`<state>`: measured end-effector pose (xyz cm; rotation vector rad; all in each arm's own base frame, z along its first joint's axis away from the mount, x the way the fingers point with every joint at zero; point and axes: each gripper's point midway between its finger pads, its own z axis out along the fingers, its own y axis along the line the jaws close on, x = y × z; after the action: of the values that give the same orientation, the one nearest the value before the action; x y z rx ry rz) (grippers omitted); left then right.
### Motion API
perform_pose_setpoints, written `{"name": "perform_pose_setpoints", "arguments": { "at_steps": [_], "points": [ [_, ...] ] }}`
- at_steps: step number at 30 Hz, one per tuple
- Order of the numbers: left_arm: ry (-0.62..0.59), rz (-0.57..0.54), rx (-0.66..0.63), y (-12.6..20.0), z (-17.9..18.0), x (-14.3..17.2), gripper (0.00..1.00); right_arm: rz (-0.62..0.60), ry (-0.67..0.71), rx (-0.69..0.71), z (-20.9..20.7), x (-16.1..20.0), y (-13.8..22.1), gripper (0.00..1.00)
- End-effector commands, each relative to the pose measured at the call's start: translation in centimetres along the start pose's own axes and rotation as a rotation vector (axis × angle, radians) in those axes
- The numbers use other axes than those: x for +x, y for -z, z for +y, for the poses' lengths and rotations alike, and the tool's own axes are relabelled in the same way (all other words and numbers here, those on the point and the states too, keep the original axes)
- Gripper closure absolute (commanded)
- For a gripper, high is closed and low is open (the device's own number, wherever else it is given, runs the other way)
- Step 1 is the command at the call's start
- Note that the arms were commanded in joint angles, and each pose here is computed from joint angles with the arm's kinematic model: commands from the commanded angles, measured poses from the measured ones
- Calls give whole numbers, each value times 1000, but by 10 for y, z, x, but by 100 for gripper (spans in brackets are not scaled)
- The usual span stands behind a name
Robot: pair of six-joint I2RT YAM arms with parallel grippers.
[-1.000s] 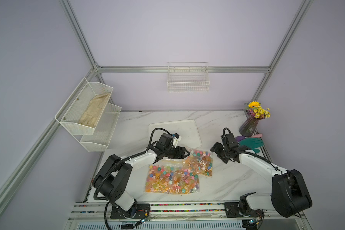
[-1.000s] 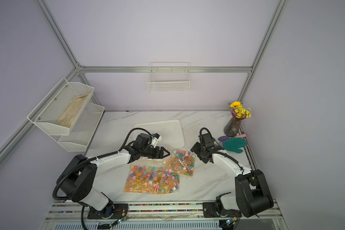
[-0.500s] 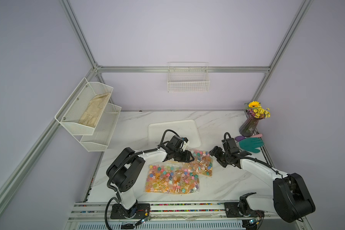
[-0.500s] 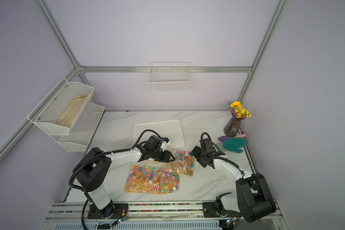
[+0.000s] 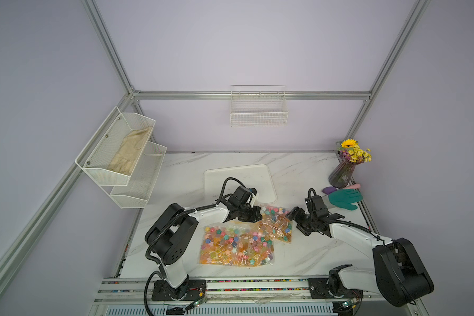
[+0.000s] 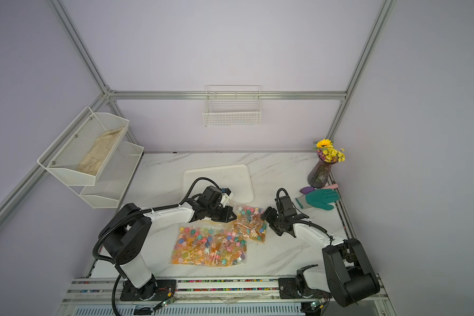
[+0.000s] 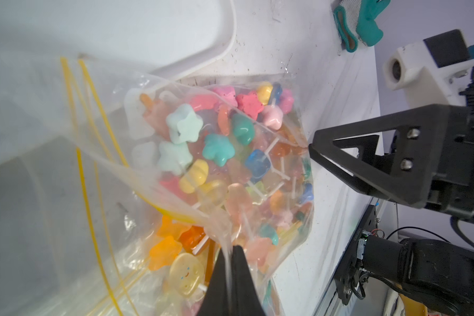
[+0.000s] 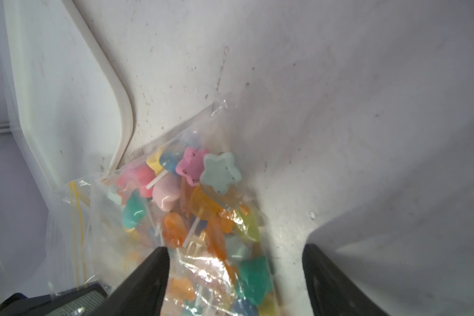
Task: Pour candies out of the ziploc bag
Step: Adjust the ziploc bag at the center of the board.
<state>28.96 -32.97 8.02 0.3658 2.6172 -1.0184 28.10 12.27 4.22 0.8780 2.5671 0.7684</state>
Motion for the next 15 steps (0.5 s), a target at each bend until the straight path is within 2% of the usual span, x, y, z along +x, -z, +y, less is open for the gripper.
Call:
{"name": "perform_pose_setpoints", "arguments": {
  "at_steps": [1,10,15],
  "points": [
    [-62,-123,61,29,-38,-38,100,25,-2,-39,3,2,-9,21],
    [-59,-124,59,29,-38,-38,100,93,35,-167,22,15,-8,24],
    [-50,-97,52,18,-34,-32,89,102,63,-232,31,21,2,24]
  ]
}}
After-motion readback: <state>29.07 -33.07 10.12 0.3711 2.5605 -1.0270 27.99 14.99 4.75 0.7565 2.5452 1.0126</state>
